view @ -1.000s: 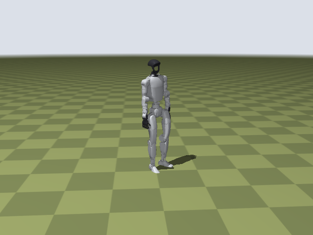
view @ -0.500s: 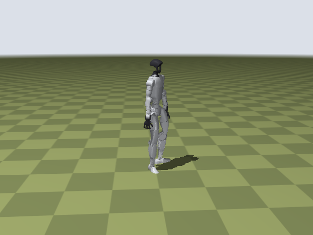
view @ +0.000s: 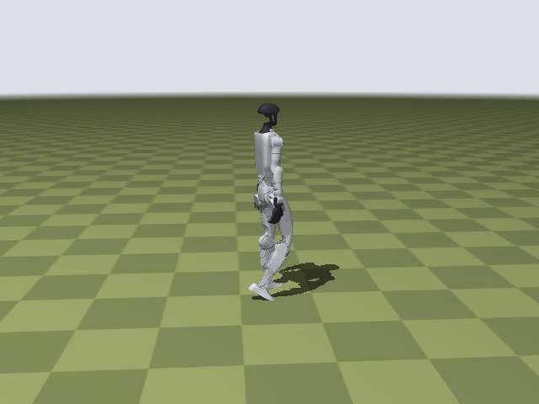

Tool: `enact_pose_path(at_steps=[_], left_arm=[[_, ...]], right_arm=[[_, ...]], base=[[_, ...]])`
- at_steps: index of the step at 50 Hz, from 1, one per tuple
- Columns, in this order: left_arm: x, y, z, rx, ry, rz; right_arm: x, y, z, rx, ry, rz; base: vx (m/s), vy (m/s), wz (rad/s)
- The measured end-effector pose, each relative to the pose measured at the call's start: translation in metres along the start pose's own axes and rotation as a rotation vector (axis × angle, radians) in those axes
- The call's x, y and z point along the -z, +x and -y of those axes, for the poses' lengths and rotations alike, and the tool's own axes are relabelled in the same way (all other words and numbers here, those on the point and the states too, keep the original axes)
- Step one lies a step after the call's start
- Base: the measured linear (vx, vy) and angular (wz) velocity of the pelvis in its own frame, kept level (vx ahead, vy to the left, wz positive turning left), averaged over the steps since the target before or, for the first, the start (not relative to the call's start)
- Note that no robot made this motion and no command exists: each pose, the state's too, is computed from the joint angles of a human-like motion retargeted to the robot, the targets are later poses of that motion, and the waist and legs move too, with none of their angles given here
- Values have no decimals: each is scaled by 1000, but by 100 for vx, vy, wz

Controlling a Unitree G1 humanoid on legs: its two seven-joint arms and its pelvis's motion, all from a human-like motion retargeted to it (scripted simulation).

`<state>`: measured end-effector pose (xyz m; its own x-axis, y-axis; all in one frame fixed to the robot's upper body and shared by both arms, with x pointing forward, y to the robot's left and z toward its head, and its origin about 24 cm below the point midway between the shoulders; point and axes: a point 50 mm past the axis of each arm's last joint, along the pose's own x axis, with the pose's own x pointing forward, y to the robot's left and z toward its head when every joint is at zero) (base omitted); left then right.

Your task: In place motions

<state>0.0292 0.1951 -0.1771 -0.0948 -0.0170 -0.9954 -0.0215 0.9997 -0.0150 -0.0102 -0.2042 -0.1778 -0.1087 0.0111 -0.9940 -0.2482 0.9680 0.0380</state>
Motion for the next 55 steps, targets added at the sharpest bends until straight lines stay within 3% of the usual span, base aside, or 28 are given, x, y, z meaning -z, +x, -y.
enact_pose_path(at_steps=[9,29,42,55], left_arm=[[-5,-4,-18,-41,-55,14],[5,1,4,34,-28,-18],[-18,-5,-14,9,-23,72],[37,-1,-21,-29,-120,-89]], right_arm=[[-31,-1,-6,-1,-92,102],[-35,-5,7,39,-157,133],[-41,-4,0,-28,-161,120],[-1,-5,20,28,-7,-39]], base=[[17,-16,176],[7,-5,54],[-35,2,-190],[-33,2,-249]])
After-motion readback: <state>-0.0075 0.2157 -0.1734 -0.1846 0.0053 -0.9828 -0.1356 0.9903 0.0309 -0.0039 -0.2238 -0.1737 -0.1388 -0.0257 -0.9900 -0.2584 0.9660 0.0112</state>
